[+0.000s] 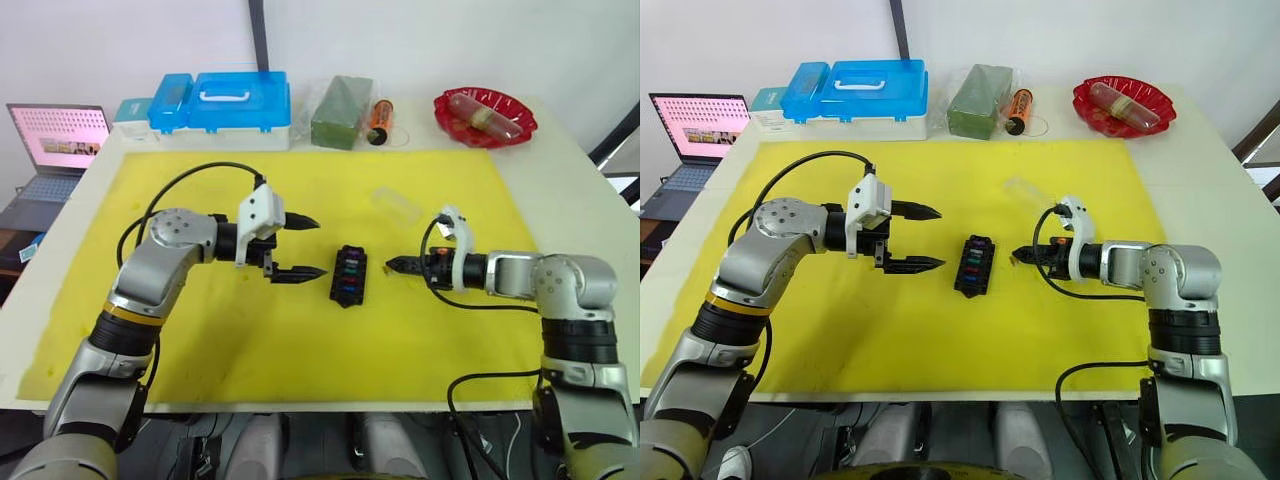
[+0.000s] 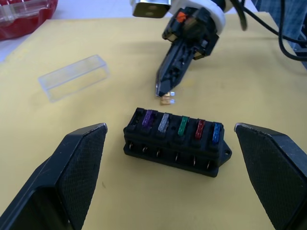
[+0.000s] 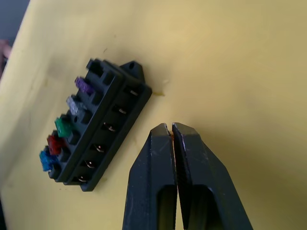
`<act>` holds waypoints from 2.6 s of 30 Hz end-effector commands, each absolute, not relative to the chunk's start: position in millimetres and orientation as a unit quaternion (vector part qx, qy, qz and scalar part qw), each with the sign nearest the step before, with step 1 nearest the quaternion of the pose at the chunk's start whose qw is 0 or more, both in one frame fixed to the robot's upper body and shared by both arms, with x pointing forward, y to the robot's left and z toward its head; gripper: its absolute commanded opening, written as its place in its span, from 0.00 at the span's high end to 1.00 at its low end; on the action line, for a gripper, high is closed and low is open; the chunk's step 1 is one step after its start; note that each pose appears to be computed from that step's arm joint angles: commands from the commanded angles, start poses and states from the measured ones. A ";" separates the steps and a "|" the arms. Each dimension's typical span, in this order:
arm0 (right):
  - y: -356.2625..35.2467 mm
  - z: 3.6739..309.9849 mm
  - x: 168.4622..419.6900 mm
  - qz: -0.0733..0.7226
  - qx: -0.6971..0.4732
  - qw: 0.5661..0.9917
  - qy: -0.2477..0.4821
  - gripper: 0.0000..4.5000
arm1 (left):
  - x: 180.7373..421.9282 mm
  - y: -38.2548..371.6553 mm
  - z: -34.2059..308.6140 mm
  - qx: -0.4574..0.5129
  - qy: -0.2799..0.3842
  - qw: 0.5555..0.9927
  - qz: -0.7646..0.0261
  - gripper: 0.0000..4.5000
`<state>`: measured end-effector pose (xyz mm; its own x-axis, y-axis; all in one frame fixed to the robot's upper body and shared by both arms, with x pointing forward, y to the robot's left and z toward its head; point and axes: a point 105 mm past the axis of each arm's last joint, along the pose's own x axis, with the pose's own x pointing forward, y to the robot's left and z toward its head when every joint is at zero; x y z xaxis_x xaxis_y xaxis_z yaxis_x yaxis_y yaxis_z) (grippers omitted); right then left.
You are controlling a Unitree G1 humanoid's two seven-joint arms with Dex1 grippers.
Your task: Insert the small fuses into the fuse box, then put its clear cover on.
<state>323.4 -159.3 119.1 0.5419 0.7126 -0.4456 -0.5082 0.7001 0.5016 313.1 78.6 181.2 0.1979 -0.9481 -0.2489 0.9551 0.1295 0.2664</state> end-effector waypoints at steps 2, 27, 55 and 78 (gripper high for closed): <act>-162.1 125.6 316.0 0.360 0.130 0.873 0.302 0.99 | 311.6 77.3 192.1 0.197 -0.016 0.750 -0.632 0.00; -176.7 127.3 304.0 0.373 0.094 0.868 0.315 0.99 | 312.3 75.7 192.2 0.197 -0.017 0.748 -0.633 0.00; -171.0 117.3 273.2 0.333 0.193 0.856 0.344 0.62 | 312.2 75.9 191.3 0.199 -0.014 0.746 -0.635 0.00; -165.7 128.0 295.6 0.495 0.036 0.790 0.360 0.55 | 309.7 73.5 190.6 0.197 -0.017 0.745 -0.637 0.00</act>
<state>293.5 -163.9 121.3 0.2523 0.8090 -0.5310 -0.7338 0.5177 0.4400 313.6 75.3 180.9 0.1944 -0.9511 -0.2402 0.9534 0.1257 0.2741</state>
